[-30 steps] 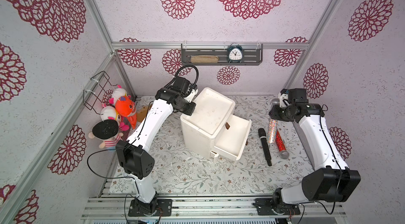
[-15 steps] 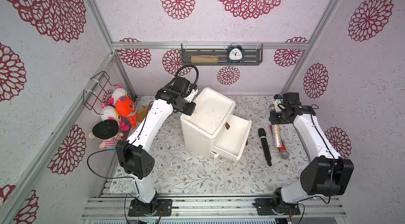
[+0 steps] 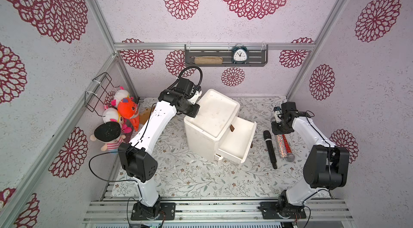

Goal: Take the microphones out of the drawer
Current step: Place the microphone at the center of the board.

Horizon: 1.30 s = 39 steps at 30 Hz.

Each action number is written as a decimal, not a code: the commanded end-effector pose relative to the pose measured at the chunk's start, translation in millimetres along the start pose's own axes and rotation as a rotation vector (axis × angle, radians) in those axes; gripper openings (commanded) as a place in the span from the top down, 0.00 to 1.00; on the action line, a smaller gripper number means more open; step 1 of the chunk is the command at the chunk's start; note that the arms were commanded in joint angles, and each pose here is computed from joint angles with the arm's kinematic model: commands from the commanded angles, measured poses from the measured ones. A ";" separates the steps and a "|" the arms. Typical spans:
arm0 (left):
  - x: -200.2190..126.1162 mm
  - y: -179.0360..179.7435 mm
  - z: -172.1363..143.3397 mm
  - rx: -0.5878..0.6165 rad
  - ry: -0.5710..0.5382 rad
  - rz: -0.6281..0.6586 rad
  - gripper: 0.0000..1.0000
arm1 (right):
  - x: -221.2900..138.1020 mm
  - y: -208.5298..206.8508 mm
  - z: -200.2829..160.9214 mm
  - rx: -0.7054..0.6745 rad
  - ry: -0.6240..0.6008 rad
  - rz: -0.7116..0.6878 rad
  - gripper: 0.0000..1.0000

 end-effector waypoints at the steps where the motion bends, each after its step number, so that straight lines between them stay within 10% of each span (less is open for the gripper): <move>1: 5.3 3.0 -9.0 0.011 0.039 0.005 1.00 | 5.7 -3.8 3.8 -0.002 -0.014 -0.001 1.00; 39: 5.3 2.0 -7.5 0.010 0.038 0.000 1.00 | 48.6 -1.5 -33.1 -0.003 0.146 -0.025 1.00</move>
Point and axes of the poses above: each gripper's point midway between its finger pads, its own x axis out along the fingers, its own y axis along the line the jaws close on, z = x × y, the point moved 1 cm from there along -x, back along the fingers, and after that the axes turned 5 degrees about -x, right-handed, at the moved point
